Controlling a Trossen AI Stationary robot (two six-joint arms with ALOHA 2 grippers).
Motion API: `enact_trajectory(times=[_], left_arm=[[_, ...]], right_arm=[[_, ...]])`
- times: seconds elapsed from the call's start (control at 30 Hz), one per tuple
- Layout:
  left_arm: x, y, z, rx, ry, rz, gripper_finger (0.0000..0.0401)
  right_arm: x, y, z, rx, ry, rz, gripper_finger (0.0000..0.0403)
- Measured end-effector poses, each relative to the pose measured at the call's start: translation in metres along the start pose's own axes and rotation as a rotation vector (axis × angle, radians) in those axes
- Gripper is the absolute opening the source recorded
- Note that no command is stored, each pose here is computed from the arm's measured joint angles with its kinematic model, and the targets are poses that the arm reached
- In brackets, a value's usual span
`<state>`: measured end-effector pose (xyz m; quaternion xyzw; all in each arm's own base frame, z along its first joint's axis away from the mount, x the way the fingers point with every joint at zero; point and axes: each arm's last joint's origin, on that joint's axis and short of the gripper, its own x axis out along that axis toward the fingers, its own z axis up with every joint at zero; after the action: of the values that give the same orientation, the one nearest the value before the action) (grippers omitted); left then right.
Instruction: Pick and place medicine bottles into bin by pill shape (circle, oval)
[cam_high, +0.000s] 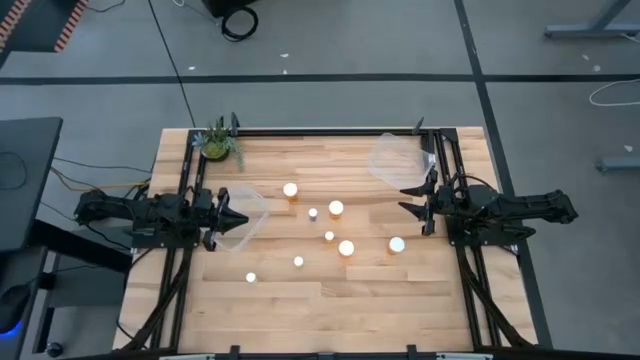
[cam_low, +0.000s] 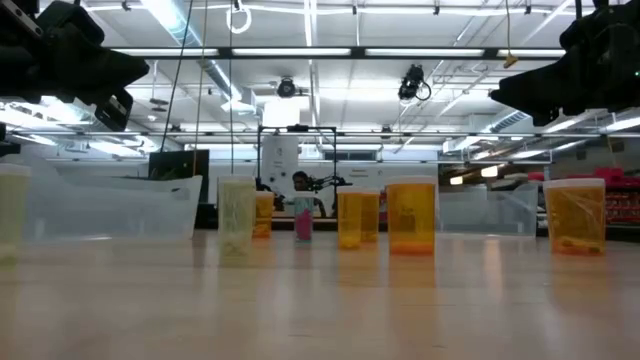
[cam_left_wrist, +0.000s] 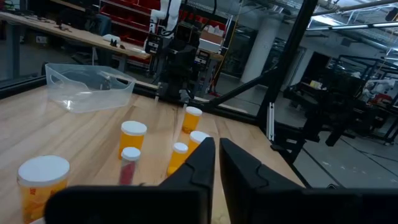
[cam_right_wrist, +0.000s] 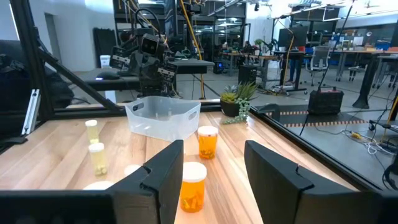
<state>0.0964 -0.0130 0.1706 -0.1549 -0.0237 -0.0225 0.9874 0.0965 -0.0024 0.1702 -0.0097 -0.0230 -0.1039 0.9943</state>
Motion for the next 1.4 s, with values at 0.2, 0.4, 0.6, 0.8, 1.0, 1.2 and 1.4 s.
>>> enact_trajectory(times=[0.2,0.4,0.6,0.8,1.0,1.2,1.4], left_arm=[[0.0000,0.0000,0.0000,0.001,0.000,0.000,0.0023],[0.0000,0.0000,0.0000,0.000,0.000,0.000,0.0029],[0.0000,0.0000,0.0000,0.000,0.000,0.000,0.0034],[0.0000,0.0000,0.0000,0.000,0.000,0.000,0.0025],[0.0000,0.0000,0.0000,0.000,0.000,0.000,0.0028],[0.0000,0.0000,0.0000,0.000,0.000,0.000,0.0036],[0.0000,0.0000,0.0000,0.000,0.000,0.000,0.0031]], right_arm=[[0.0000,0.0000,0.0001,0.000,0.000,0.000,0.0178],[0.0000,0.0000,0.0000,0.000,0.000,0.000,0.0178],[0.0000,0.0000,0.0000,0.000,0.000,0.000,0.0178],[0.0000,0.0000,0.0001,0.000,0.000,0.000,0.0178],[0.0000,0.0000,0.0001,0.000,-0.001,0.000,0.0178],[0.0000,0.0000,0.0001,0.000,0.000,0.000,0.0178],[0.0000,0.0000,0.0001,0.000,0.000,0.000,0.0178]])
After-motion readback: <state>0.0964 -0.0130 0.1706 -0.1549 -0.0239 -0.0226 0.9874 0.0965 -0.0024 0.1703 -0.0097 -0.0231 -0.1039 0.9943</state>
